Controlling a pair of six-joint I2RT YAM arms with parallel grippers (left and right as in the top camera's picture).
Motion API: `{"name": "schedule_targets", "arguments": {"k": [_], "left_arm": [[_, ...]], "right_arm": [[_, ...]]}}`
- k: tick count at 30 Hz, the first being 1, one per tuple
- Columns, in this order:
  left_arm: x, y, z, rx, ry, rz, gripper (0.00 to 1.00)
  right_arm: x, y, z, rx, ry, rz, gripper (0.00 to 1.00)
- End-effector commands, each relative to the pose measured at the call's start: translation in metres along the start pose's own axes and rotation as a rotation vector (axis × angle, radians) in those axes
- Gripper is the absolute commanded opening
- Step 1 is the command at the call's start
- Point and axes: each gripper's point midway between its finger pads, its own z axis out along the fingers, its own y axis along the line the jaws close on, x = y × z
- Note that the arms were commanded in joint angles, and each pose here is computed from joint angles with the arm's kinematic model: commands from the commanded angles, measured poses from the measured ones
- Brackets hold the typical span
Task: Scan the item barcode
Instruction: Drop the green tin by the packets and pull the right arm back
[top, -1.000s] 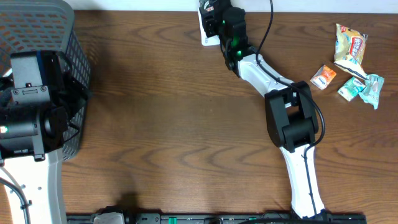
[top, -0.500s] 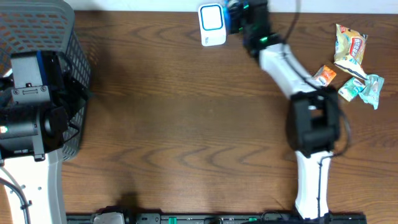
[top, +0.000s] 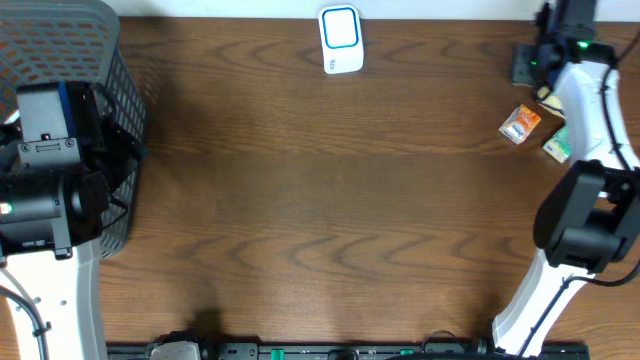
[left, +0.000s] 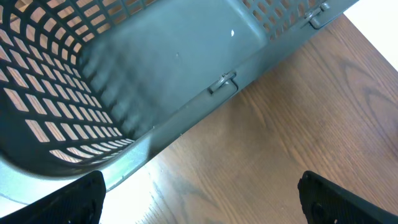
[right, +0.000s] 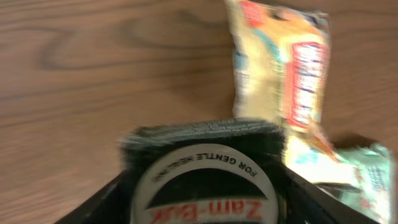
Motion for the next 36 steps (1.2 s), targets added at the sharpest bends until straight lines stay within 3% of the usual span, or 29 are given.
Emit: {"name": "schedule_targets", "arguments": {"k": [1, 3, 4, 14, 20, 26, 36], "left_arm": [[0.0, 0.003, 0.002, -0.016, 0.0, -0.014, 0.98], [0.0, 0.003, 0.002, -0.016, 0.0, -0.014, 0.98], [0.0, 0.003, 0.002, -0.016, 0.0, -0.013, 0.98], [0.0, 0.003, 0.002, -0.016, 0.0, -0.013, 0.98], [0.0, 0.003, 0.002, -0.016, 0.0, -0.013, 0.98], [0.0, 0.003, 0.002, -0.016, 0.0, -0.013, 0.97], [0.0, 0.003, 0.002, -0.016, 0.0, -0.014, 0.98]], "right_arm": [[0.005, 0.001, -0.001, -0.026, 0.019, -0.002, 0.81], [0.008, 0.004, -0.002, -0.034, 0.035, -0.006, 0.97], [0.01, 0.005, -0.002, -0.038, 0.042, -0.008, 0.99], [0.01, 0.016, -0.039, -0.06, 0.046, 0.054, 0.99], [0.006, 0.061, -0.133, -0.336, 0.011, 0.113, 0.99], [0.049, 0.086, -0.215, -0.455, 0.049, 0.071, 0.99], [0.15, 0.094, -0.262, -0.495, -0.124, 0.026, 0.99]]}}
